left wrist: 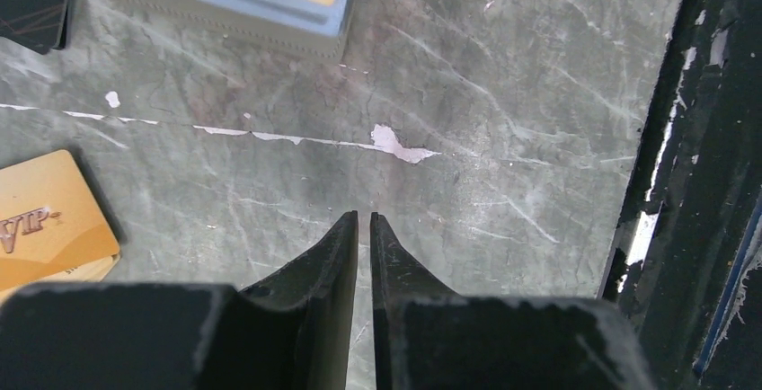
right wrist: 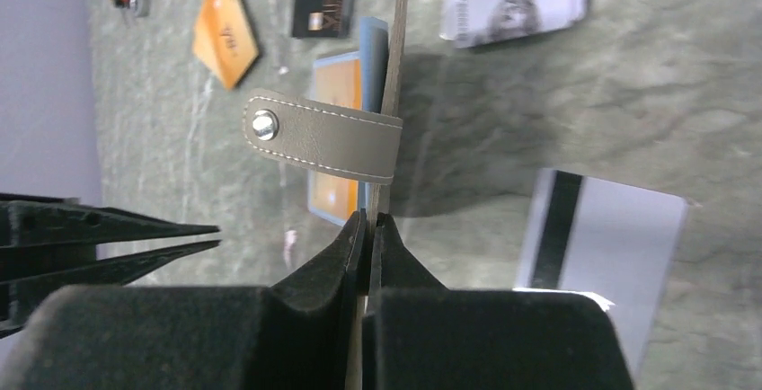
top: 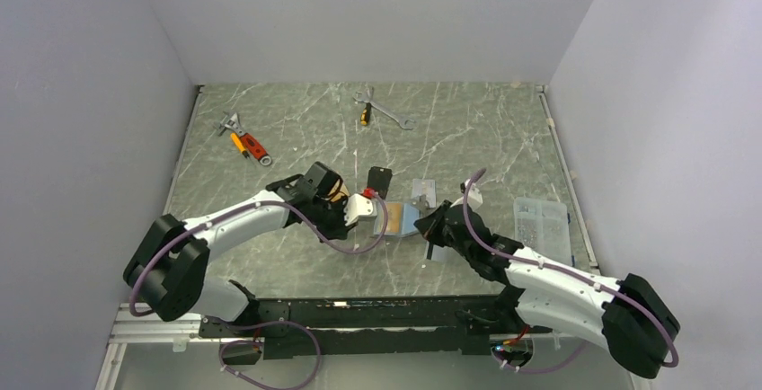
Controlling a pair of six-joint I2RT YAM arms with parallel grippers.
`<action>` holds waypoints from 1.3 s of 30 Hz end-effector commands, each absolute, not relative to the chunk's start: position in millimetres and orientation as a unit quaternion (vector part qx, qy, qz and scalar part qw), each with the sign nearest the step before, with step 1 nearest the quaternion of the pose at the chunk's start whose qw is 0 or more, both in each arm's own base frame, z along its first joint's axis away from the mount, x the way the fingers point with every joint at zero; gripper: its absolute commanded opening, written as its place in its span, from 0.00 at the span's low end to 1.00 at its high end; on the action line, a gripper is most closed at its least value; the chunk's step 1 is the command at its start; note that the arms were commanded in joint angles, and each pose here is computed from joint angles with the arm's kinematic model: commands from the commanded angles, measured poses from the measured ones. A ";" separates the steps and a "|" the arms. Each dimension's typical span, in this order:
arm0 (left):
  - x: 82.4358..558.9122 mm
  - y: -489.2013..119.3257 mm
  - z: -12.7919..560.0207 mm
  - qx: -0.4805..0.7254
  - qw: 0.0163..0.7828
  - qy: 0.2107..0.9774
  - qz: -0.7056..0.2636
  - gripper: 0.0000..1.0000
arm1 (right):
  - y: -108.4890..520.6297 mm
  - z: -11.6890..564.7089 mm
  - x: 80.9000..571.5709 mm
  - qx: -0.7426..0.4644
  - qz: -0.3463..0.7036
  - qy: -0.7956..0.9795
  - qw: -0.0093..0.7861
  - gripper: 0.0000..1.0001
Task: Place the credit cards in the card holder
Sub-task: Pick up the card holder from the center of the board, then close the card holder at the center of the board.
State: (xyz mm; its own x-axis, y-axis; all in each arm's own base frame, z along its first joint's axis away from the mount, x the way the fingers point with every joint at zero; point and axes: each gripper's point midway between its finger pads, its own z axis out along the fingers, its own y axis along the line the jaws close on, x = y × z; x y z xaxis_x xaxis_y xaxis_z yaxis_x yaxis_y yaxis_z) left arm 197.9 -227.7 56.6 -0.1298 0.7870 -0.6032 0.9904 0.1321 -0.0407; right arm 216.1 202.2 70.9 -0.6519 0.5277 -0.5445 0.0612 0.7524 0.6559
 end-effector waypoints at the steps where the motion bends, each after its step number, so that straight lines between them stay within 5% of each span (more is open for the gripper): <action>1: 195.2 -238.0 75.5 0.618 0.270 0.694 -0.252 0.16 | 231.2 129.6 223.5 0.135 0.341 0.834 0.411 0.00; 17: 269.2 -174.1 135.8 0.407 0.432 0.743 -0.310 0.17 | 301.6 251.9 216.1 0.008 0.378 0.811 0.447 0.00; 39: 240.9 -198.9 167.6 0.394 0.359 0.669 -0.518 0.19 | 306.4 284.7 195.3 0.077 0.541 0.719 0.430 0.00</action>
State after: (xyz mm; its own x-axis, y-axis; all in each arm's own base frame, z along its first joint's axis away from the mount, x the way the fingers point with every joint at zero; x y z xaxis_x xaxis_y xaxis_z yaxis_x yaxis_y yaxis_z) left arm 239.9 -186.4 127.0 -0.4839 0.2308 -0.8441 0.8653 0.2704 -0.4221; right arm 197.8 292.4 263.4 -0.6116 0.5043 -0.6096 -0.3213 0.5458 0.7738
